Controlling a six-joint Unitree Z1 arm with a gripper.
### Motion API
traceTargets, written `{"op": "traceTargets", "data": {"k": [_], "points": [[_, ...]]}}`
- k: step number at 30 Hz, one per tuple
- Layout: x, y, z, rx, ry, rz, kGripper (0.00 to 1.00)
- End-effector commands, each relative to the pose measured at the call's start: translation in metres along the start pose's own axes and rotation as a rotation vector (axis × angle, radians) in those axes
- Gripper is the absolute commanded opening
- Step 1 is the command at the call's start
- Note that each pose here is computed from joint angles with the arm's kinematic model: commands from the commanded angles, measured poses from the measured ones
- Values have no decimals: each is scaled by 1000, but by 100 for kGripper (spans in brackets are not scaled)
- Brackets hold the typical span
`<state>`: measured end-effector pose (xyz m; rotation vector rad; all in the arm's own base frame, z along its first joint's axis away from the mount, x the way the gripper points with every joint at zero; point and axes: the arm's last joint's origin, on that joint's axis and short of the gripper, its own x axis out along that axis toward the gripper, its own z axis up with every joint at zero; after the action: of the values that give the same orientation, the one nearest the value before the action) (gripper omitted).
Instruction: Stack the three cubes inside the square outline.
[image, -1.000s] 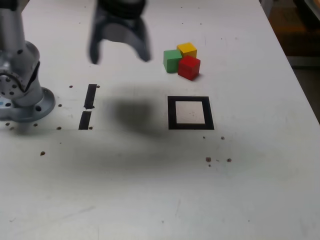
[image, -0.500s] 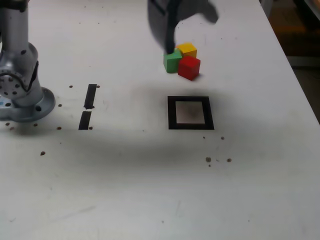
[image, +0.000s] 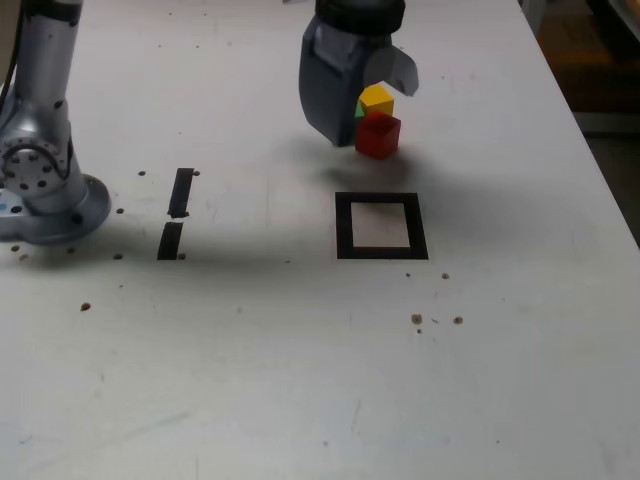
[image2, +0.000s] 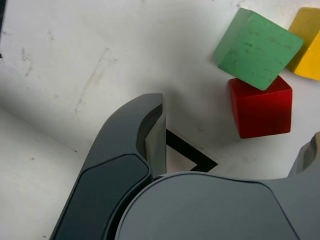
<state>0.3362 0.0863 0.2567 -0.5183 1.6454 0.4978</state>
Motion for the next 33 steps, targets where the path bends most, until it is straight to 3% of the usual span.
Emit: {"op": "traceTargets", "data": {"k": [1,9,18,26,30,33], "points": [[4,-1,6,-5,7,-4,94],[17,-3,24,-17,25,11,89],[30,-3,40,-37,56,11,68],[38,-5,48,-40,47,9,62],[38,-5,50,-40,28,18,61],[38,-4,52,-38,9,30,54]]}}
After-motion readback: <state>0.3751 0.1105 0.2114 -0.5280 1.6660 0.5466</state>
